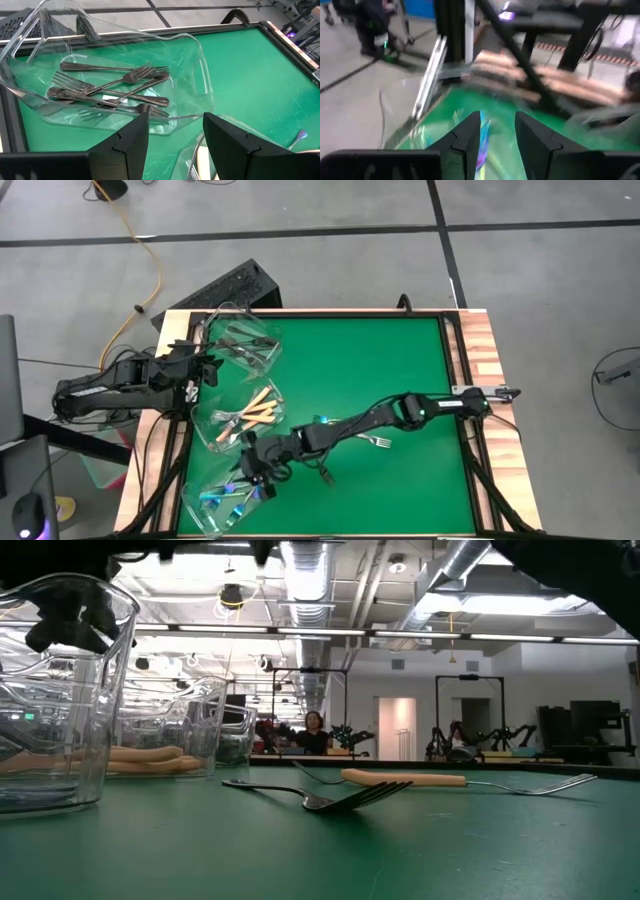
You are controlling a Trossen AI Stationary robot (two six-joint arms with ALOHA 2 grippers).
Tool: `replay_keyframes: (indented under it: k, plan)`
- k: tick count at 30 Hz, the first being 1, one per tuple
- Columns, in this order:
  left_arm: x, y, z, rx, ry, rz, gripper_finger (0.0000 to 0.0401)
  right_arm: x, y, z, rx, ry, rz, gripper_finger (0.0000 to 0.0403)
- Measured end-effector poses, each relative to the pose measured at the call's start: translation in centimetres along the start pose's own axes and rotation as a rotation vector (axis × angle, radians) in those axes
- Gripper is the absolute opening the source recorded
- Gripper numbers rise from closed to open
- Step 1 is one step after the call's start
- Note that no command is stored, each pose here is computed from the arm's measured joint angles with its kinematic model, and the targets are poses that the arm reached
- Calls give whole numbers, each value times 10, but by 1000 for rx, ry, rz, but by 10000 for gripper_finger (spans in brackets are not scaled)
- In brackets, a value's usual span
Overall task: Sort silverware by color (type)
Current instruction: Put the black fork into the top transparent bin
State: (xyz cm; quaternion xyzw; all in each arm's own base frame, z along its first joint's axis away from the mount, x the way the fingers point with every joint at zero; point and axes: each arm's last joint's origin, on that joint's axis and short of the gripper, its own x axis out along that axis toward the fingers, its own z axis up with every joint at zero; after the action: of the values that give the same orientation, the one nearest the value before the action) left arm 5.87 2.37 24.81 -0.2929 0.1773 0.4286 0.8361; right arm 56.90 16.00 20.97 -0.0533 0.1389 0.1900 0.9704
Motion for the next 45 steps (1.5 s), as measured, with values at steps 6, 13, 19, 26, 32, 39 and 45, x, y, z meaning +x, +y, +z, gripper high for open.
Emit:
replay_keyframes:
  k: [6, 13, 19, 26, 32, 39, 45]
  plan:
    - [0, 0, 0, 0, 0, 0, 172, -34, -22, 50, -2, -79, -43, 142]
    - [0, 0, 0, -1, 0, 0, 172, -87, -49, 100, -9, -74, -97, 141]
    - [0, 0, 0, 0, 0, 0, 172, -142, -62, 127, -59, 66, -150, 140]
    - [0, 0, 0, 0, 0, 0, 172, -191, -78, 131, 31, 280, -217, 134]
    - [0, 1, 1, 24, -49, 46, 172, -214, -89, 111, 224, 519, -300, 132]
    - [0, 1, 1, 89, -47, 47, 172, -221, -88, 79, 434, 781, -357, 132]
    - [0, 1, 1, -9, -37, 34, 172, -227, -80, 63, 467, 955, -413, 132]
